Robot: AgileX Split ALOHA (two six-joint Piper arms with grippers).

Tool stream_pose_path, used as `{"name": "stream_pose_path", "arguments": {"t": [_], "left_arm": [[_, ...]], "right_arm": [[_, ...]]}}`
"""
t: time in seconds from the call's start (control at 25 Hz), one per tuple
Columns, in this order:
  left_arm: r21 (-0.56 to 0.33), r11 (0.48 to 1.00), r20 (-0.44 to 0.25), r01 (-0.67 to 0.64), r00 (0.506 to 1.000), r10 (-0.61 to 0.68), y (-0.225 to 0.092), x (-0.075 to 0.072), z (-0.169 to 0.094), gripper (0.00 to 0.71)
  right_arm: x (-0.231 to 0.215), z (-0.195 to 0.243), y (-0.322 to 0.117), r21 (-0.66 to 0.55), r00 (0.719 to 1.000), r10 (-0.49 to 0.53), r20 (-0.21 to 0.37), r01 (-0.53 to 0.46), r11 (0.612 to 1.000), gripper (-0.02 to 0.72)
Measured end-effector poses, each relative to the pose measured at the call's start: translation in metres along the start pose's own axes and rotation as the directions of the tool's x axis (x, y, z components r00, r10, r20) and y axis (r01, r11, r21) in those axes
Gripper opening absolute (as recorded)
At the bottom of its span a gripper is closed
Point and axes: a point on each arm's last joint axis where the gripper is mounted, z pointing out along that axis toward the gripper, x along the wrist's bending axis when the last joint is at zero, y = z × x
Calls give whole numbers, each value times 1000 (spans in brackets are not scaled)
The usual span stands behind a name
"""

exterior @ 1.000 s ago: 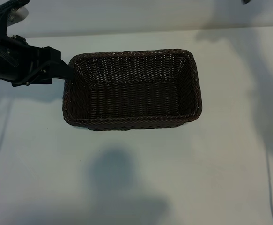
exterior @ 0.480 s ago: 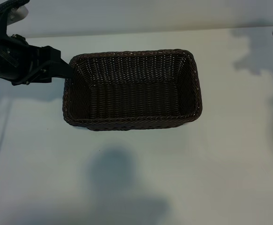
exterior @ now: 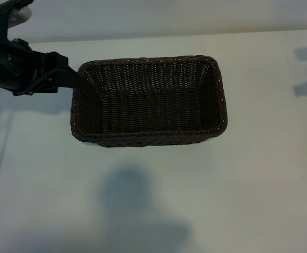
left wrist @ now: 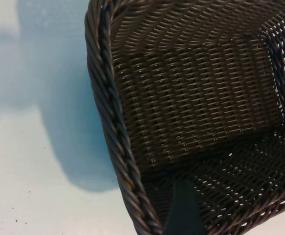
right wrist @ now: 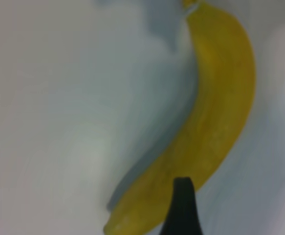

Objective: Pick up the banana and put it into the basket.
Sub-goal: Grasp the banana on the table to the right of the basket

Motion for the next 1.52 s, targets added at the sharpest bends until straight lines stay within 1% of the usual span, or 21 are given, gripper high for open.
{"name": "stream_pose_path", "arguments": {"t": [0.08,0.28,0.52,0.8,0.88,1.0,1.16,1.4,1.52], "left_arm": [[-1,1000,0,0,1000,0,0,0,0,594],[-1,1000,0,1,1000,-1,0,0,0,594],[-1,1000,0,1,1000,-1,0,0,0,594],[-1,1000,0,1,1000,-1,0,0,0,594],[-1,1000,0,1,1000,-1,0,0,0,594],[-1,1000,0,2,1000,-2,0,0,0,594],[-1,1000,0,2,1000,-2,0,0,0,594],[2,1000,1,2,1000,-2,0,0,0,594],[3,1000,1,2,1000,-2,0,0,0,594]], "right_arm": [[1,2,2,-13,1000,-1,-19,0,1000,589],[1,14,5,-3,999,1,-33,-1,1000,589],[1,35,7,34,999,-3,-33,4,999,589],[-3,53,9,51,1000,-18,-11,19,999,589],[-5,60,9,67,1000,-4,-21,6,998,589],[-6,72,9,91,1000,-9,-18,10,996,589],[-11,82,8,97,1000,6,-17,-4,995,589],[-28,87,6,94,998,59,-14,-58,994,589],[-29,94,5,111,998,56,-25,-53,992,589]]}}
